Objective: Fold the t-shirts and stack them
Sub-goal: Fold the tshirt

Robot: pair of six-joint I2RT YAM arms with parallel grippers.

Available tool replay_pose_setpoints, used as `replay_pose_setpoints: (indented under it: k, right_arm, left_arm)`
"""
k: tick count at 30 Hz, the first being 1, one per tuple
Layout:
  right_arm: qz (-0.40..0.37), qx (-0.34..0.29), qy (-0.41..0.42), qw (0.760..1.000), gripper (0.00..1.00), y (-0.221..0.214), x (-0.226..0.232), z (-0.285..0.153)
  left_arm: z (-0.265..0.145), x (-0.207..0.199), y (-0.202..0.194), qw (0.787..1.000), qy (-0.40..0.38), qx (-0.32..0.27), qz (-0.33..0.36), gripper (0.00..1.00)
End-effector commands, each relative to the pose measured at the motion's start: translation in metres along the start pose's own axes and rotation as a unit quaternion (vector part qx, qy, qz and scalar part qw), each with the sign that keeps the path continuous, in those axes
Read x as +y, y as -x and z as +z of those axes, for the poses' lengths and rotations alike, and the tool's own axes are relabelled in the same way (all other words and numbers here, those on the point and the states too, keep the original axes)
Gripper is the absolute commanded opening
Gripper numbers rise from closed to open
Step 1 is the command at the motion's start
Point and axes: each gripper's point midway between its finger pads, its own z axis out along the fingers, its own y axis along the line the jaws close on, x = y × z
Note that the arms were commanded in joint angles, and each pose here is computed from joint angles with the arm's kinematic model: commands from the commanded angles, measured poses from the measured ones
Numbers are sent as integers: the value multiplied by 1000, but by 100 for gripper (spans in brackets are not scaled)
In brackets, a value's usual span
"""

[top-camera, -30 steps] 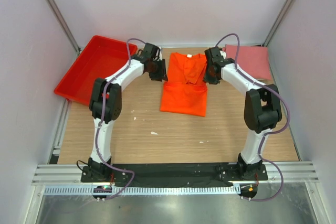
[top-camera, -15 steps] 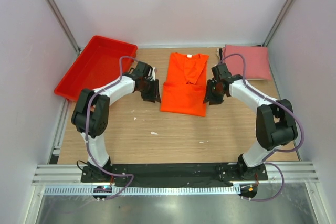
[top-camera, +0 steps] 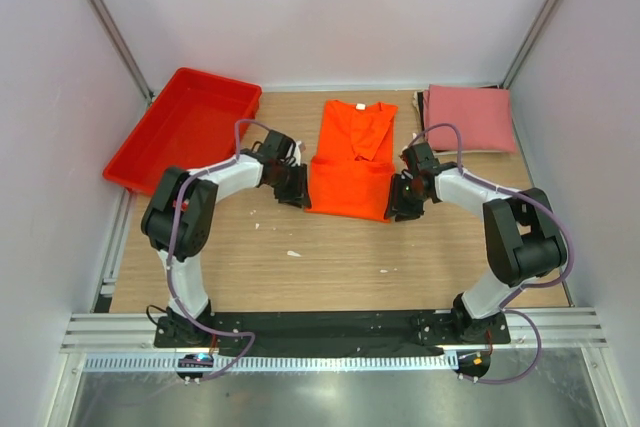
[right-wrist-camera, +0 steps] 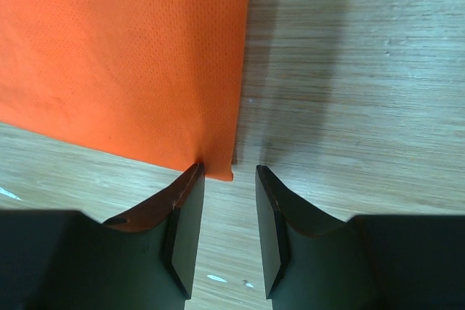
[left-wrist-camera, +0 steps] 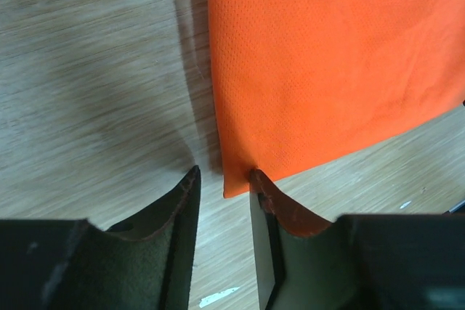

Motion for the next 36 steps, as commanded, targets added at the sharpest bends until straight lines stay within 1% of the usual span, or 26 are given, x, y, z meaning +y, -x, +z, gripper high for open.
replay_pose_setpoints:
  k: [1, 3, 4, 5, 6, 7, 8, 11, 15, 17, 21, 22, 23, 25, 27, 28, 29, 30, 32, 33, 34, 35, 36]
  right_arm:
    - [-18, -18, 21, 999, 40, 7, 7, 3]
    - [-16, -17, 16, 1000, 37, 6, 4, 4]
    - [-15, -13, 13, 1000, 33, 4, 3, 5]
    - [-15, -12, 12, 1000, 28, 3, 2, 6]
    - [-13, -9, 11, 1000, 22, 1, 1, 7]
    - [-12, -9, 12, 1000, 7, 0, 2, 6]
    - [-11, -9, 9, 1000, 1, -1, 0, 6]
    - [-1, -6, -8, 1000, 1, -9, -7, 1]
    - [37, 4, -42, 998, 1, -28, -21, -12]
    - [60, -7, -40, 997, 1, -33, -20, -22]
    - [98, 4, -48, 994, 1, -67, -28, -30]
    - [116, 5, -45, 992, 1, -74, -28, -31]
    - [121, 4, -40, 992, 1, -84, -29, -33]
    - [136, 4, -27, 990, 1, -93, -24, -35]
    - [138, -2, -15, 990, 3, -100, -21, -39]
    - [139, -3, -6, 990, 7, -100, -19, -41]
    - [139, -8, -4, 990, 13, -98, -17, -44]
    - [134, -18, 3, 991, 24, -94, -15, -50]
    - [113, -45, 16, 992, 31, -76, -6, -61]
    - [93, -56, 23, 994, 36, -68, -1, -64]
    - [73, -66, 21, 995, 37, -58, 1, -67]
    - [56, -95, 18, 994, 38, -34, 7, -79]
    - [24, -104, 3, 994, 38, -24, 5, -81]
  left_arm:
    - [6, -8, 8, 1000, -25, -2, 13, 33]
    - [8, -7, 5, 1000, -26, 1, 13, 21]
    - [8, -7, 4, 1000, -28, 5, 12, 15]
    - [8, -7, 3, 1000, -28, 5, 12, 4]
    - [7, -8, 0, 999, -29, 8, 11, 0]
    - [6, -8, 0, 1000, -29, 9, 10, 0]
    - [5, -9, -4, 999, -30, 15, 10, 0]
    - [1, -12, -20, 999, -24, 33, 7, 0]
    - [-10, -18, -43, 999, -5, 32, -3, 0]
    - [-17, -20, -60, 999, 7, 32, 0, 0]
    - [-21, -18, -93, 999, 32, 37, 3, 0]
    - [-25, -22, -96, 999, 27, 33, -1, 0]
    - [-24, -18, -110, 999, 30, 42, -3, 0]
    - [-28, -22, -116, 999, 27, 33, -9, 0]
    - [-31, -18, -123, 999, 28, 34, -14, 10]
    - [-33, -19, -124, 999, 25, 33, -15, 23]
    - [-36, -22, -121, 999, 21, 28, -13, 28]
    - [-39, -25, -118, 1000, 19, 23, -8, 35]
    - [-47, -24, -111, 999, 28, 14, 10, 41]
    - [-52, -28, -99, 999, 28, -1, 19, 44]
    - [-56, -20, -88, 999, 41, -12, 17, 46]
    - [-59, -18, -78, 999, 41, -23, 23, 46]
    - [-61, -20, -65, 999, 34, -31, 22, 47]
